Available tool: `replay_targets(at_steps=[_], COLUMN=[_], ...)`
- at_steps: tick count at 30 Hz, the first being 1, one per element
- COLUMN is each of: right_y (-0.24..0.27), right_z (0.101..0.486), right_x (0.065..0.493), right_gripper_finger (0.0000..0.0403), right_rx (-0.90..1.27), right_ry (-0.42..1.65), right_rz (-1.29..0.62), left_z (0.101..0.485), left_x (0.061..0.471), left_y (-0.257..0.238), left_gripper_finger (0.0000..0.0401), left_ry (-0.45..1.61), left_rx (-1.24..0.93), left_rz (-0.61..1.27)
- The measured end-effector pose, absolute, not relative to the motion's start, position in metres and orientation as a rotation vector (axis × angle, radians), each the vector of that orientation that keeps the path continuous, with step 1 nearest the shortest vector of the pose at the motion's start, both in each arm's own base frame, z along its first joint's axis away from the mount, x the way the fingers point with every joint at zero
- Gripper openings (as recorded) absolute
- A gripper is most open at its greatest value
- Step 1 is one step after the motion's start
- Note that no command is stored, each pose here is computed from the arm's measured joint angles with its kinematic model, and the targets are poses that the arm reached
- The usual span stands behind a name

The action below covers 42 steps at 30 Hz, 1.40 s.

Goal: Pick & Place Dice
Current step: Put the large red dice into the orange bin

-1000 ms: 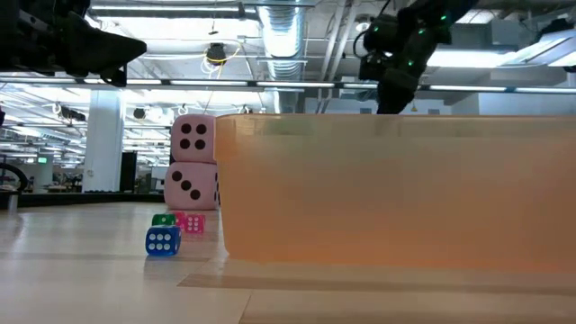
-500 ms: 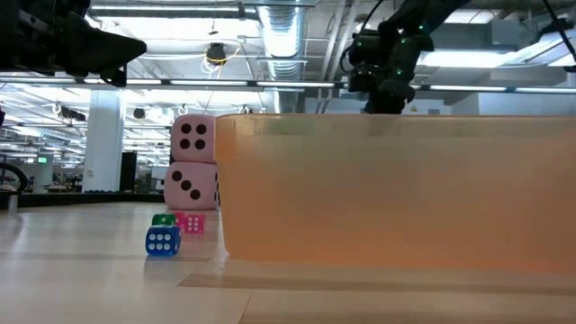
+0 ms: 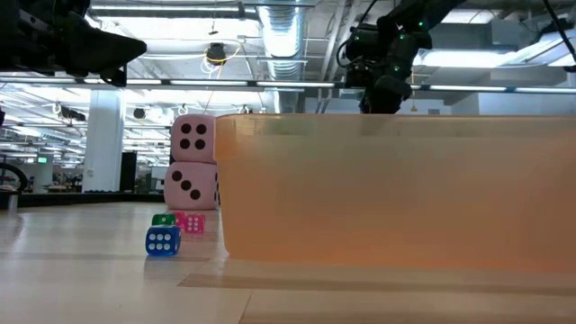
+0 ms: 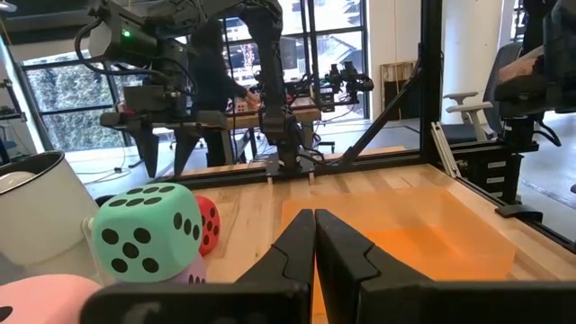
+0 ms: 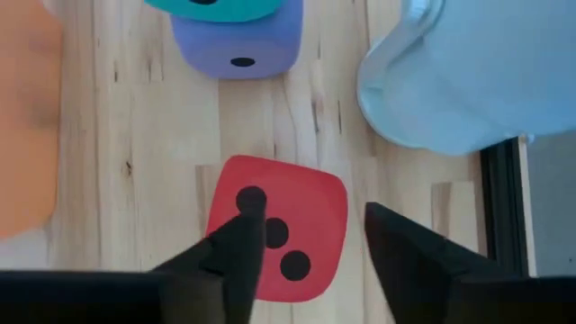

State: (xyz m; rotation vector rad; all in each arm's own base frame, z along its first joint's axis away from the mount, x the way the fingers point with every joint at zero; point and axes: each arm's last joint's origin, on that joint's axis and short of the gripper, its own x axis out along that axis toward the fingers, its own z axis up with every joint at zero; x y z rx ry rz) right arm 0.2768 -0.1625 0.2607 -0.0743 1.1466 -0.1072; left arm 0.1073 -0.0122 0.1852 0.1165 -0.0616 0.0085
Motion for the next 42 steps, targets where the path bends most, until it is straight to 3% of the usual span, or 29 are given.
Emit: replay_targets(at_steps=[9,42], right_y=[-0.162,-0.164], right_z=[0.261,0.244], right_x=[0.277,0.283], right_gripper_finger=[0.027,0.0369], right_rx=[-0.037,0.076], right_ry=[1.145,1.209], right_rz=[-0.129,-0.218], left_z=[0.185,0.178], left_x=[0.107,0.113], left_y=[-0.012,-0.013], left_gripper_finger=[0.0,0.0], left_ry=[-0.062,0.015], left_rx=[0.117,0.128], left_rz=[0.008,0.005])
